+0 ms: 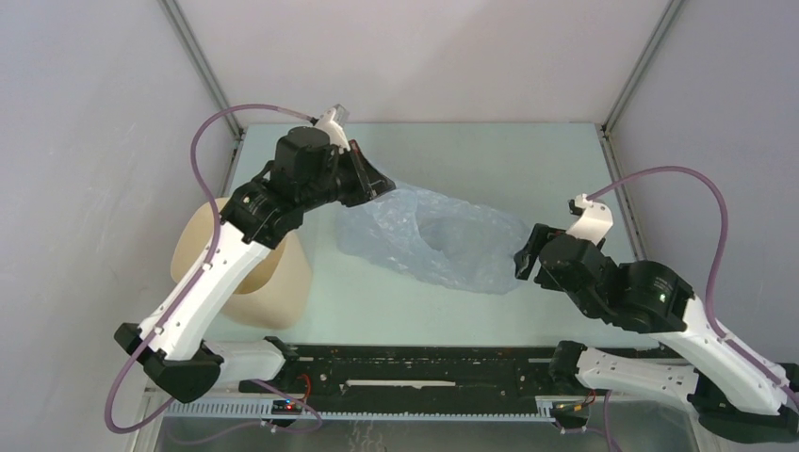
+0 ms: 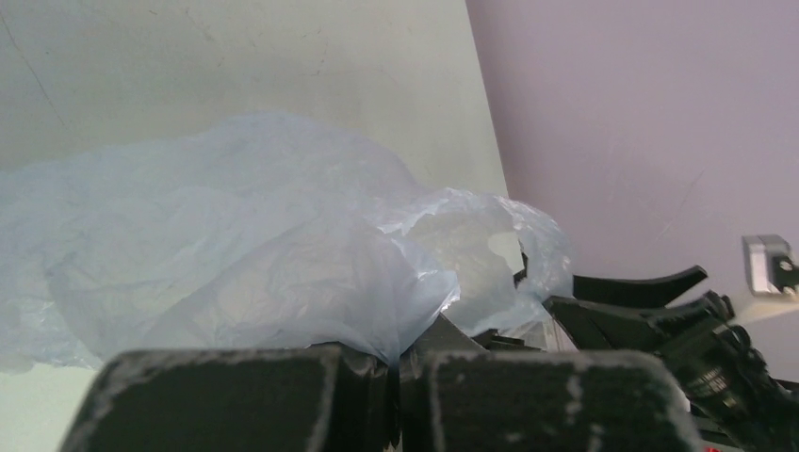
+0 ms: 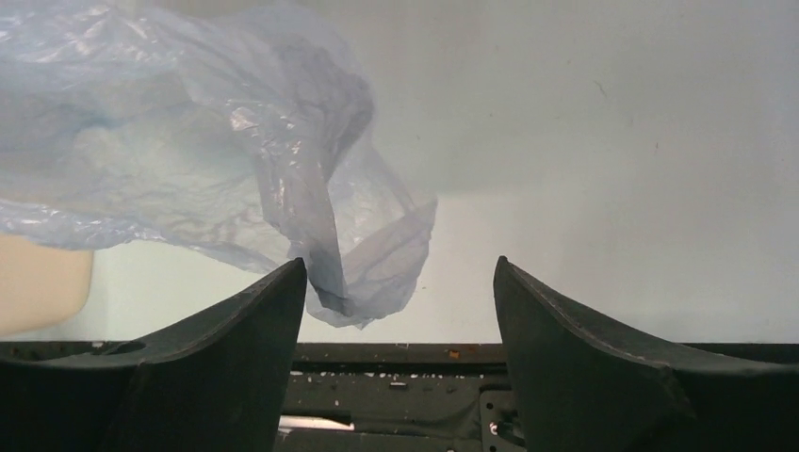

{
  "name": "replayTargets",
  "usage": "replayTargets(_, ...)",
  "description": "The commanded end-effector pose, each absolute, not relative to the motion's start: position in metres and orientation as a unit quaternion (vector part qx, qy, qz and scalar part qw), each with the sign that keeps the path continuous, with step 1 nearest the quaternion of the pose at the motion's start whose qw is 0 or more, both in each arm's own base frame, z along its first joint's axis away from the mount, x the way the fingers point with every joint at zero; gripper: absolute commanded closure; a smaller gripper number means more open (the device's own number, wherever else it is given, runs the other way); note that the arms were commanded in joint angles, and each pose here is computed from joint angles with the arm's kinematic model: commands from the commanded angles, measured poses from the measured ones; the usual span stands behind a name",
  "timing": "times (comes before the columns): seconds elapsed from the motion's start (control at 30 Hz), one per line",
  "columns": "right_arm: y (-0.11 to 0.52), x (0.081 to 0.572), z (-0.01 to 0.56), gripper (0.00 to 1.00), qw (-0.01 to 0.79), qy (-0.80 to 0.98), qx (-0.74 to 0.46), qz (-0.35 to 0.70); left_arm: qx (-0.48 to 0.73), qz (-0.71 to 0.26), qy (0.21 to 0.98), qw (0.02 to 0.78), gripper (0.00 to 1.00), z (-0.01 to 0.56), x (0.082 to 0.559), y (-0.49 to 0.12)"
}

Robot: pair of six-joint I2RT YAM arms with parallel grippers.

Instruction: Put the trash bags into the trash bin

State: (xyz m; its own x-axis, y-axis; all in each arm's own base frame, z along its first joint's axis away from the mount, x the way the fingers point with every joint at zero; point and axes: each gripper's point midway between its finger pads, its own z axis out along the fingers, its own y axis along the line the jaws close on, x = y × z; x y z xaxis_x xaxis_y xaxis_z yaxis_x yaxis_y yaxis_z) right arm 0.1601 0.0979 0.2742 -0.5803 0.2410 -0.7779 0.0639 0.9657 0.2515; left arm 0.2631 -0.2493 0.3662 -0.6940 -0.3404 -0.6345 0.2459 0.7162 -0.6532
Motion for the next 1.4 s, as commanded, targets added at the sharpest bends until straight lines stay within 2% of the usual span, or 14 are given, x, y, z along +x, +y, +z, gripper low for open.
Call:
replayTargets(0.0,0.117,0.172,0.276,0.19,0.458,0.875,0.076,0.137,-0.022,-0.407,0.819,0.403,1.00,0.391,0.253,-0.248)
replayTargets(0.23,0.150,0.173,0.268,0.12,0.439,0.885,0.004,0.155,-0.038,-0.415,0.815,0.402,1.00,0.390,0.252,-0.247)
replayTargets(0.3,0.165,0.171,0.280,0.02,0.453,0.872,-0.024,0.186,-0.041,-0.415,0.815,0.404,1.00,0.390,0.252,-0.245)
replayTargets(0.33,0.171,0.171,0.282,0.00,0.456,0.868,-0.036,0.194,-0.042,-0.413,0.815,0.405,1.00,0.391,0.252,-0.245)
replayTargets(0.5,0.153,0.195,0.258,0.00,0.460,0.881,0.037,0.102,-0.043,-0.410,0.817,0.404,1.00,0.394,0.253,-0.245)
replayTargets(0.6,0.152,0.218,0.254,0.00,0.487,0.871,0.029,0.063,-0.046,-0.403,0.822,0.400,1.00,0.391,0.256,-0.245)
replayTargets(0.77,0.151,0.262,0.246,0.00,0.495,0.867,0.010,0.066,-0.046,-0.398,0.828,0.392,1.00,0.387,0.259,-0.247)
replayTargets(0.97,0.172,0.303,0.228,0.00,0.522,0.841,-0.092,0.111,-0.050,-0.385,0.839,0.381,1.00,0.382,0.262,-0.248)
replayTargets(1.1,0.155,0.331,0.223,0.01,0.535,0.835,-0.088,0.090,-0.048,-0.383,0.845,0.371,1.00,0.381,0.261,-0.250)
replayTargets(1.27,0.142,0.349,0.220,0.08,0.542,0.832,-0.081,0.082,-0.040,-0.381,0.849,0.363,1.00,0.378,0.255,-0.248)
replayTargets(1.33,0.139,0.356,0.213,0.22,0.535,0.837,-0.083,0.077,-0.035,-0.385,0.849,0.360,1.00,0.376,0.251,-0.248)
replayTargets(1.37,0.139,0.356,0.213,0.33,0.524,0.844,-0.075,0.089,-0.032,-0.385,0.851,0.357,1.00,0.374,0.249,-0.248)
